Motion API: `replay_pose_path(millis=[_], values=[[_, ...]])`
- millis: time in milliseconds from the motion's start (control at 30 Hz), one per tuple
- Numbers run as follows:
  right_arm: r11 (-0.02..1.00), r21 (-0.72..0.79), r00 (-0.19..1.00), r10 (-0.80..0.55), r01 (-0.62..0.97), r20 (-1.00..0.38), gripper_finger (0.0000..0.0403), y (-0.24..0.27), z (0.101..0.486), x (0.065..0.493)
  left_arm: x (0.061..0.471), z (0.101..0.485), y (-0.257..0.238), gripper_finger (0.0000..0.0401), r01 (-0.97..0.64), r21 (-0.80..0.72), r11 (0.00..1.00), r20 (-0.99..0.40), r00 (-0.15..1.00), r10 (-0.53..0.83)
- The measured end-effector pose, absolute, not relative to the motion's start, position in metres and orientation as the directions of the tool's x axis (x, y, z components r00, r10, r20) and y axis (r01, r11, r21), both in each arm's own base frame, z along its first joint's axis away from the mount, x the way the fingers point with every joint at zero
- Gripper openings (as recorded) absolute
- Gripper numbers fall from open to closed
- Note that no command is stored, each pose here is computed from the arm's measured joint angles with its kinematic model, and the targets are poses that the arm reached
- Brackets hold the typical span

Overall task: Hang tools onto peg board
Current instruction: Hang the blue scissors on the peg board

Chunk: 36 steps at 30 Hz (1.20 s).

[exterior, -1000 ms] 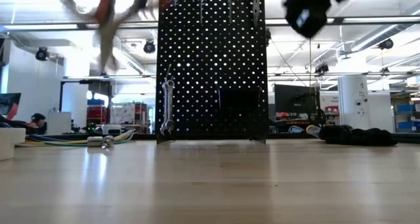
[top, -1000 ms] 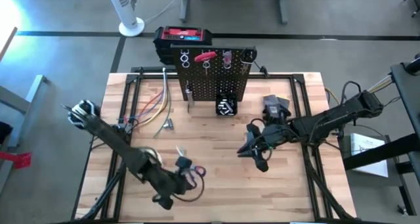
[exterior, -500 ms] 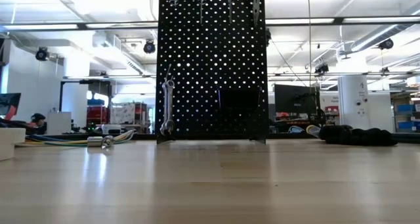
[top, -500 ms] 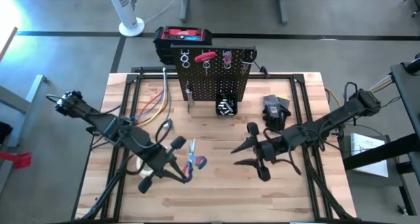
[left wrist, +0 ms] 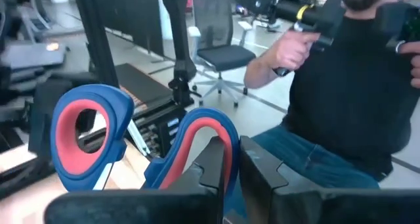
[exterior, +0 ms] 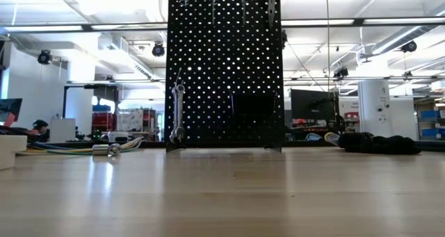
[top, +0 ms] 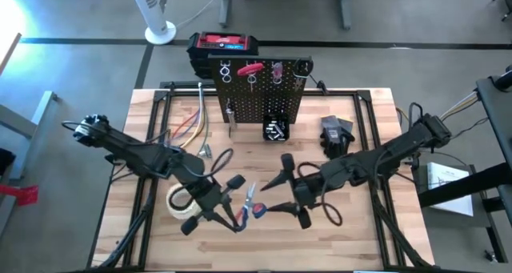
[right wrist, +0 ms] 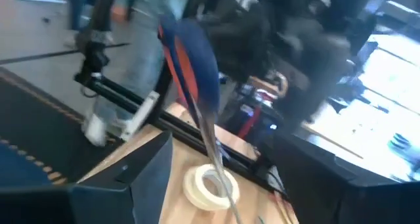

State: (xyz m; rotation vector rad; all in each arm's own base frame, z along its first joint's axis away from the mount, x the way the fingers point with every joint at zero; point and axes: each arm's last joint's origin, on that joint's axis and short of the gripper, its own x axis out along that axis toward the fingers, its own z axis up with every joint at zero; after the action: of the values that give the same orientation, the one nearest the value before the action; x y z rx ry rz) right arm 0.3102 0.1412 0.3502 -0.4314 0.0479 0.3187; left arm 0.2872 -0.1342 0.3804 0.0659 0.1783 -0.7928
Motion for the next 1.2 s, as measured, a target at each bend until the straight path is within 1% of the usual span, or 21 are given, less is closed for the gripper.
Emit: replay_pose_path(millis=[67, 200, 333, 633, 667, 800, 867, 933, 1067, 1133, 1200], values=[[0.851, -0.399, 0.94, 0.321, -0.341, -0.118, 0.0233, 0.145, 0.352, 0.316, 0.291, 0.375, -0.134, 0.0012, 0.727, -0.022, 0.686, -0.201, 0.669, -0.716], [0.846, -0.392, 0.932, 0.328, -0.362, -0.153, 0.0197, 0.148, 0.35, 0.322, 0.293, 0.373, -0.135, 0.001, 0.737, -0.021, 0.676, -0.197, 0.66, -0.725], [0.812, -0.358, 0.887, 0.429, -0.461, -0.169, 0.0149, 0.153, 0.347, 0.326, 0.295, 0.369, -0.136, 0.0009, 0.744, -0.005, 0.668, -0.207, 0.653, -0.729], [0.806, -0.358, 0.882, 0.44, -0.471, -0.169, 0.0026, 0.155, 0.348, 0.328, 0.299, 0.362, -0.134, 0.0009, 0.753, -0.012, 0.658, -0.22, 0.64, -0.736], [0.808, -0.357, 0.883, 0.438, -0.469, -0.168, 0.0018, 0.154, 0.349, 0.328, 0.299, 0.362, -0.134, 0.0011, 0.753, -0.011, 0.658, -0.22, 0.64, -0.736], [0.854, -0.384, 0.936, 0.311, -0.351, -0.163, 0.0016, 0.156, 0.356, 0.317, 0.294, 0.36, -0.131, 0.0031, 0.749, -0.015, 0.662, -0.27, 0.634, -0.724], [0.863, -0.391, 0.947, 0.279, -0.321, -0.161, 0.0016, 0.157, 0.363, 0.308, 0.291, 0.355, -0.13, 0.0049, 0.747, -0.035, 0.664, -0.325, 0.62, -0.714], [0.884, -0.363, 0.954, 0.257, -0.296, -0.153, 0.0016, 0.154, 0.371, 0.299, 0.287, 0.349, -0.128, 0.0068, 0.735, -0.055, 0.676, -0.376, 0.612, -0.696], [0.926, -0.295, 0.97, 0.207, -0.236, -0.127, 0.0016, 0.144, 0.386, 0.285, 0.277, 0.342, -0.12, 0.0099, 0.632, -0.033, 0.775, -0.423, 0.693, -0.583], [0.941, -0.262, 0.975, 0.193, -0.216, -0.11, 0.0016, 0.139, 0.393, 0.278, 0.274, 0.343, -0.116, 0.0106, 0.537, 0.012, 0.844, -0.41, 0.772, -0.485], [0.951, -0.236, 0.979, 0.18, -0.198, -0.098, 0.0016, 0.135, 0.398, 0.277, 0.27, 0.345, -0.114, 0.0107, 0.462, 0.053, 0.885, -0.358, 0.837, -0.415]])
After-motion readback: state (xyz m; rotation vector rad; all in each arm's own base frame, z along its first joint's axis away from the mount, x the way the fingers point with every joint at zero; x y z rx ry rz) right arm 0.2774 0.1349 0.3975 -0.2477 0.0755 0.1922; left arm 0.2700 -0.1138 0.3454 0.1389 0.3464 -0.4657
